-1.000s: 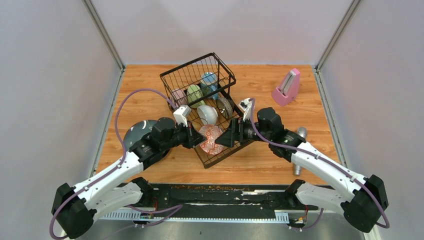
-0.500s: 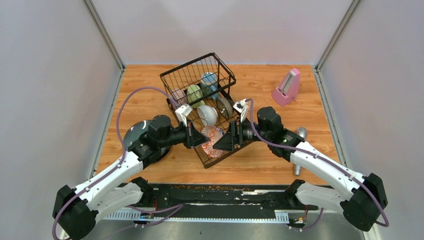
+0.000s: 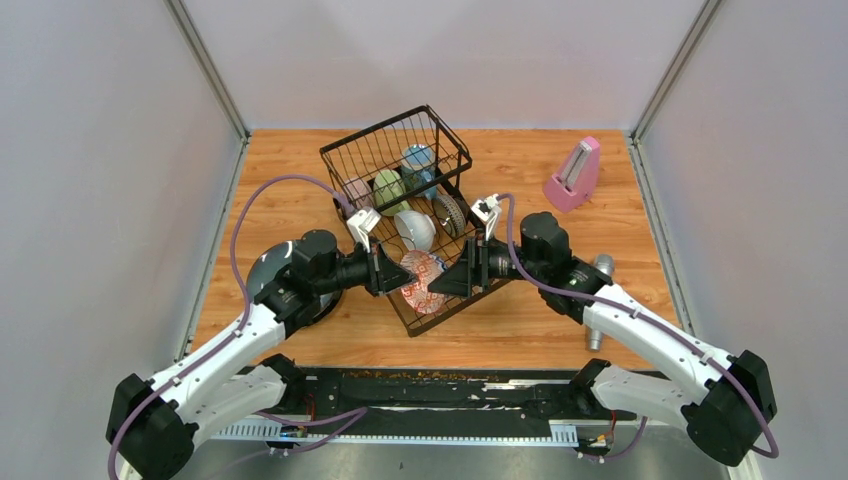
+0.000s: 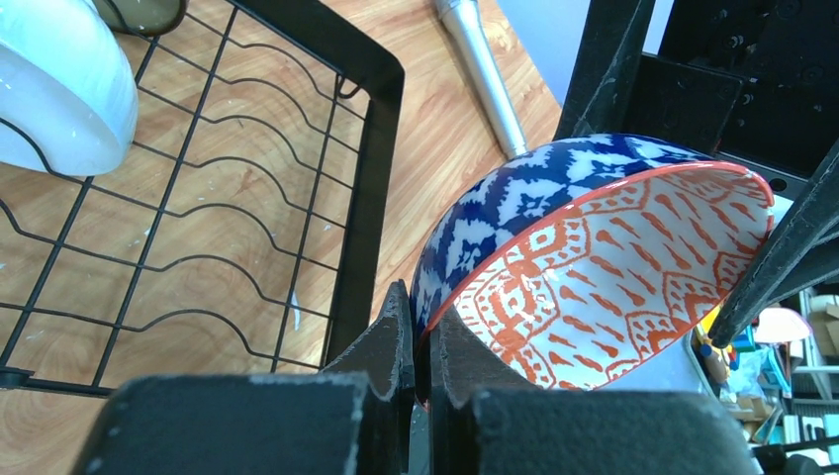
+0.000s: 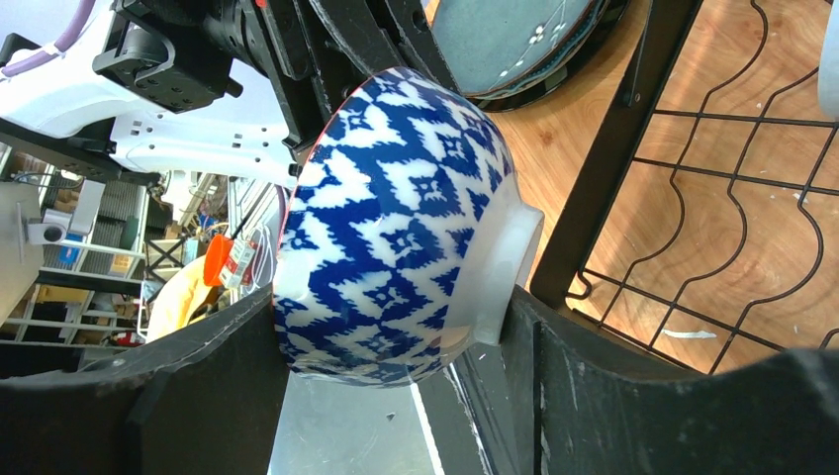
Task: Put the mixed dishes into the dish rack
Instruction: Pick up the bowl from the center of the board, then insert the bowl into the dish rack.
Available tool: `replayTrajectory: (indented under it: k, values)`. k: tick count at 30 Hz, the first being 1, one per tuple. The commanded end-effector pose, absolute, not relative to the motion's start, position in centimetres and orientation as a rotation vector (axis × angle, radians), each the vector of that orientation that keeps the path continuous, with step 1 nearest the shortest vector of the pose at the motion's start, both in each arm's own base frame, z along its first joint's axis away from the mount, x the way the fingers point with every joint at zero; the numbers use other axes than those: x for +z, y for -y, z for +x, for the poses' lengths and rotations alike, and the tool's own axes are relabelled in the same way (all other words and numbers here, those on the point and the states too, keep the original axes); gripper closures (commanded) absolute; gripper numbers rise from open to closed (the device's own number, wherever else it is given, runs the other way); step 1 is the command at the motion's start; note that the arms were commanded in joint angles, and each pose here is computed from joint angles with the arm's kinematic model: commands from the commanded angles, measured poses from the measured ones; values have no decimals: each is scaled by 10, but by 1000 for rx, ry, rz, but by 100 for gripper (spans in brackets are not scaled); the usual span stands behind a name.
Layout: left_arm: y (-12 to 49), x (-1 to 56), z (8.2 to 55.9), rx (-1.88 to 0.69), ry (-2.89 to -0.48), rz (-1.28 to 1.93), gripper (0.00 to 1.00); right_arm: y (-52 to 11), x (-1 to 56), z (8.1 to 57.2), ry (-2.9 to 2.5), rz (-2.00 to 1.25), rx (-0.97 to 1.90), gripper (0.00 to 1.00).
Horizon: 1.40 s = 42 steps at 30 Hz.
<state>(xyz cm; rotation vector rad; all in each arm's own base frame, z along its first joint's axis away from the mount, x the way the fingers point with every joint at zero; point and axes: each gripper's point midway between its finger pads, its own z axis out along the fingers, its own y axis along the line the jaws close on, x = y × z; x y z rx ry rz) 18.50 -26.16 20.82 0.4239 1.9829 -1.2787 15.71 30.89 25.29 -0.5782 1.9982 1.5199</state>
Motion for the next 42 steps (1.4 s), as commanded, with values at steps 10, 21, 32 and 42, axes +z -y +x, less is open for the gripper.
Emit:
replayTrajectory:
  k: [10,21,32,42]
  values:
    - [259,223,200,-1223,-1934,384,45,-313,258,180,-1950,-477,1453,54]
    - [238,213,205,-1058,-2014,330,13,-287,217,220,-2030,-356,1090,55]
    - [212,224,203,-957,-1952,249,0,-251,186,258,-2007,-556,721,54]
    - [208,232,201,-948,-1935,244,0,-249,160,266,-2016,-744,672,54]
